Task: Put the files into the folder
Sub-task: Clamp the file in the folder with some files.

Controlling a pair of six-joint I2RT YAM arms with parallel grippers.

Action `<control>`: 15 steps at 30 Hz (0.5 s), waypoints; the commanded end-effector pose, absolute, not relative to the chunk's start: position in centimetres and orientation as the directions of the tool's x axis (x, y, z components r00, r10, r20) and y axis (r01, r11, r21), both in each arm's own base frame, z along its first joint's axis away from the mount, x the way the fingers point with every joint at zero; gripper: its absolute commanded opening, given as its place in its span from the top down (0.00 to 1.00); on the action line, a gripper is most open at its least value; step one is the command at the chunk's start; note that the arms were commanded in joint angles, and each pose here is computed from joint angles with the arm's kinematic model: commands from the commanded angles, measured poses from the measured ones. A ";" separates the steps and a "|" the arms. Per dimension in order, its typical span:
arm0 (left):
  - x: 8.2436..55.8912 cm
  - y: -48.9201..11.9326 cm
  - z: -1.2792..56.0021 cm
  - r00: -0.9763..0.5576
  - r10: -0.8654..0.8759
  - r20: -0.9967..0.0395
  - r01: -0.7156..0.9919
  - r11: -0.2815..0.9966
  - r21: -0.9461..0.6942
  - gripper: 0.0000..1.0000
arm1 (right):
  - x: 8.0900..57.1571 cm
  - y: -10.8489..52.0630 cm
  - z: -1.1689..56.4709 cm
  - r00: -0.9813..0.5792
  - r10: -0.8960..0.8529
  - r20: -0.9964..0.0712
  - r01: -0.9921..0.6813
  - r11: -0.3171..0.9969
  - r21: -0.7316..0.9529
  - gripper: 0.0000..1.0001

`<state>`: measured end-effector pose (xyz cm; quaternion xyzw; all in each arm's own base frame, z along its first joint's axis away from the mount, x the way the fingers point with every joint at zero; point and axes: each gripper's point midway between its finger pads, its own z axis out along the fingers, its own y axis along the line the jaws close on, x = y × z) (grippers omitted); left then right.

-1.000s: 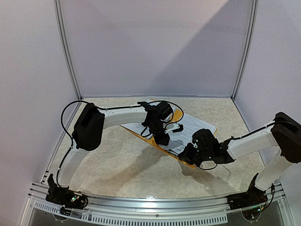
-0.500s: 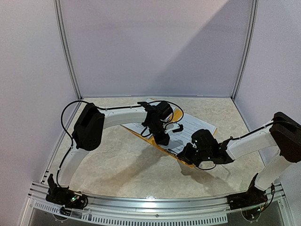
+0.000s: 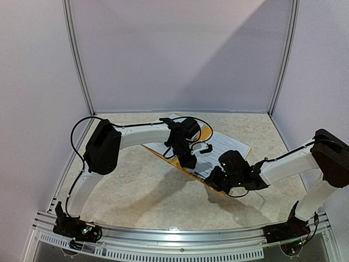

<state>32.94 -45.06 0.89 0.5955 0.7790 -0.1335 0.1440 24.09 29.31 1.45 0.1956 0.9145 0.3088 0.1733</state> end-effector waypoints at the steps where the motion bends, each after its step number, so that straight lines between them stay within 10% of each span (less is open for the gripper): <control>1: 29.1 -43.6 -2.1 -0.250 0.931 -0.267 0.966 0.222 -0.130 0.81 | 15.8 17.8 -8.6 -0.904 0.415 -0.105 0.405 0.909 0.102 0.90; 15: 29.3 -43.7 -2.0 -0.247 0.930 -0.271 0.967 0.220 -0.126 0.81 | 14.9 17.3 -9.1 -0.905 0.419 -0.078 0.413 0.907 0.086 0.88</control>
